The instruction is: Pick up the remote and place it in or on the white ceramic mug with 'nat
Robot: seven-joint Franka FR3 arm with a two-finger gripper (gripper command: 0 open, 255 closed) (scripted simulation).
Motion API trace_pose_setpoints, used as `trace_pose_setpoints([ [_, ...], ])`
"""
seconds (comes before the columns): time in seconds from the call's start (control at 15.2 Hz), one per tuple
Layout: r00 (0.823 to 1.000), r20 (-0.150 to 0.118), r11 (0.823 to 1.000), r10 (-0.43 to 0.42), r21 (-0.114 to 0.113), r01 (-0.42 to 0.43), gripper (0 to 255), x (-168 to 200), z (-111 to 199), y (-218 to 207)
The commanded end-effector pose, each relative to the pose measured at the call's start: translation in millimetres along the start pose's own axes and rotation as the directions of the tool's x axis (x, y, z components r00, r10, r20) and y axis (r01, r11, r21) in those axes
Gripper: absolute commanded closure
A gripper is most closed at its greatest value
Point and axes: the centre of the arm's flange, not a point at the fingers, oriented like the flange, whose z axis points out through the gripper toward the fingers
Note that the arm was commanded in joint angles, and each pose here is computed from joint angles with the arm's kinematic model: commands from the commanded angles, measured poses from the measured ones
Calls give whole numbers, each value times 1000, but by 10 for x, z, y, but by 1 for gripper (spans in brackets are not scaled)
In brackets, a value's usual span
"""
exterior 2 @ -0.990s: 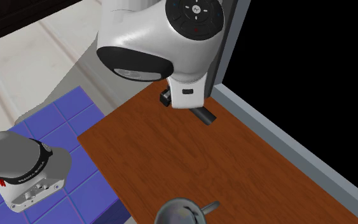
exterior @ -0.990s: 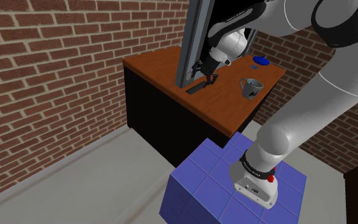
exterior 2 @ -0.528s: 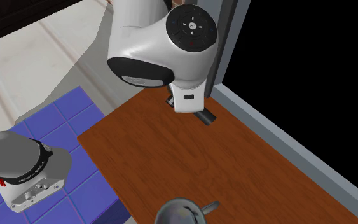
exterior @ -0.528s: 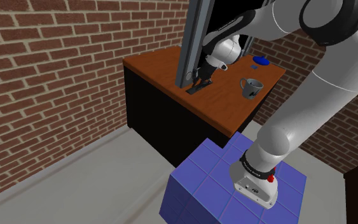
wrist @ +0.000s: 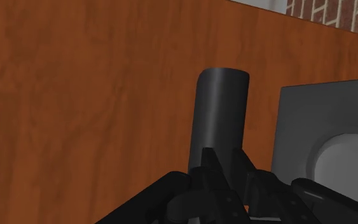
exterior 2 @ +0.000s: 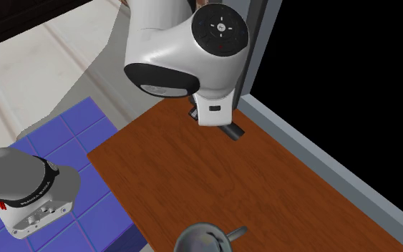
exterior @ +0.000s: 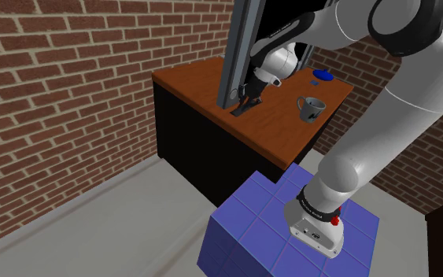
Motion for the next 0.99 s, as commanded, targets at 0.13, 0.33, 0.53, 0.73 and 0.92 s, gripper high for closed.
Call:
trace_pose_setpoints([
  [0.13,1000,3,1000,1,-16,-1,255,-48,-111,-29],
  [0.33,1000,3,1000,1,-16,-1,255,-80,-262,-64],
  [0.53,1000,3,1000,1,-16,-1,255,-113,-413,-99],
  [0.73,1000,3,1000,1,-16,-1,255,-146,-564,-134],
  [0.92,1000,3,1000,1,-16,-1,255,-179,-715,-169],
])
